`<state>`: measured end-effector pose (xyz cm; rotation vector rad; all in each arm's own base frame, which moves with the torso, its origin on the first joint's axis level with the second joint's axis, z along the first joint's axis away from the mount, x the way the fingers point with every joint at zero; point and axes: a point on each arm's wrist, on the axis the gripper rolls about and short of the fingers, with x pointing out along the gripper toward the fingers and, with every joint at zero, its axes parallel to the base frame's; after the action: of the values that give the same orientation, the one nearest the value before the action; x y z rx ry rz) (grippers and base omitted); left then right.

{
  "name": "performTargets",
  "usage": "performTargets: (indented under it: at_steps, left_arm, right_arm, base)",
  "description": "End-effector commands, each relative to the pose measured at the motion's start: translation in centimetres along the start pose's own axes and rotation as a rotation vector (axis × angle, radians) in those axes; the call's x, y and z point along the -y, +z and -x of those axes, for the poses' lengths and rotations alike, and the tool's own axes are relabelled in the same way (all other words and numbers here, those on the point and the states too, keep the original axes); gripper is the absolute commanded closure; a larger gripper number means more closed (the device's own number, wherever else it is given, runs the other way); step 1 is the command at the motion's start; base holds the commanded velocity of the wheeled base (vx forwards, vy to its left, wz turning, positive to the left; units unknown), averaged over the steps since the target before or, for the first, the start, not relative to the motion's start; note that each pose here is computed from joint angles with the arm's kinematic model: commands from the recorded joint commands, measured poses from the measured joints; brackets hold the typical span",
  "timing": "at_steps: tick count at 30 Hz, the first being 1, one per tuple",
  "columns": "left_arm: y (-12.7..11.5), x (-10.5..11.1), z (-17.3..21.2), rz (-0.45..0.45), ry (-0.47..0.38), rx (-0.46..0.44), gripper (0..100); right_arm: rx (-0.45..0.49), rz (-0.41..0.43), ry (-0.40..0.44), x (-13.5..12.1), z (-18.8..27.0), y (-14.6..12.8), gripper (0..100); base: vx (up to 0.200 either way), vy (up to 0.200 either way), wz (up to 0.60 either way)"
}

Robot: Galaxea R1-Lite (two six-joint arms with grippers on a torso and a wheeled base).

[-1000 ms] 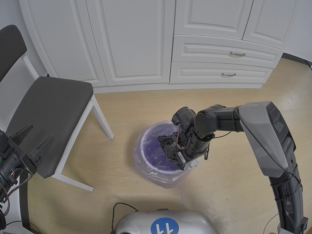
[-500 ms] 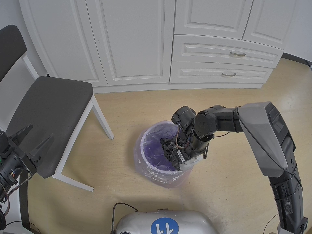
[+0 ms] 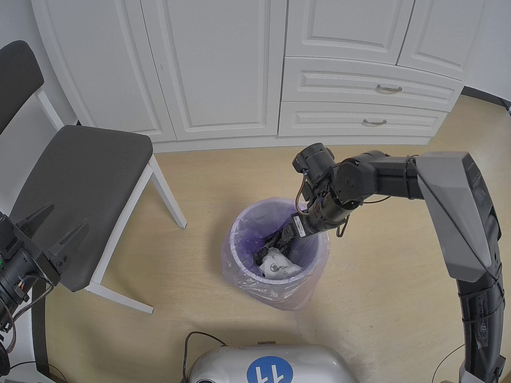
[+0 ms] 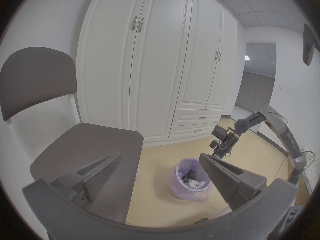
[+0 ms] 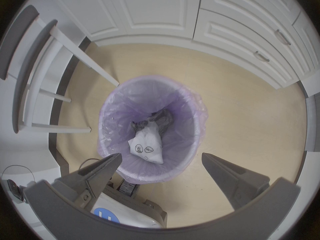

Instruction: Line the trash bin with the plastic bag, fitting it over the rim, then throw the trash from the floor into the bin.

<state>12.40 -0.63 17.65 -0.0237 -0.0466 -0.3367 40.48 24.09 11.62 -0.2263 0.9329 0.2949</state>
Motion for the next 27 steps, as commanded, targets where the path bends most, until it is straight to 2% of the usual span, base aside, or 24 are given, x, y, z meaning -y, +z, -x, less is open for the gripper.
performTargets:
  at_steps: [1, 10, 13, 17, 21, 25, 27]
  left_arm:
    - [0.0, 0.0, 0.0, 0.000, 0.000, 0.001, 0]
    - [-0.1, 0.0, 0.1, 0.001, -0.001, -0.001, 0]
    - [0.1, 0.2, 0.3, -0.006, -0.008, 0.014, 0]
    - [0.5, 0.5, 0.7, -0.016, -0.017, 0.041, 0]
    - [0.6, 0.5, 0.6, -0.013, -0.020, 0.041, 0]
    - [0.6, 0.5, 0.6, -0.014, -0.020, 0.043, 0]
    - [0.7, 0.5, 0.7, -0.016, -0.020, 0.048, 0]
  right_arm:
    - [0.058, -0.018, 0.005, 0.6, 2.9, 1.0, 0]
    - [0.023, -0.016, -0.005, 0.6, 3.3, -0.2, 0]
    - [0.025, -0.066, 0.005, 0.6, 5.7, -1.0, 0]
    - [0.100, -0.098, 0.020, 0.6, 8.7, -2.0, 0]
    - [0.205, -0.125, 0.000, 1.9, 10.9, -3.6, 0]
    - [0.235, -0.142, -0.013, 3.1, 11.7, -5.4, 0]
    - [0.270, -0.172, -0.030, 4.4, 12.2, -7.2, 0]
  base:
    - [0.000, 0.000, 0.00]
    - [0.000, 0.000, 0.00]
    - [0.000, 0.000, 0.00]
    - [0.000, 0.000, 0.00]
    - [0.000, 0.000, 0.00]
    - [0.000, 0.000, 0.00]
    - [0.000, 0.000, 0.00]
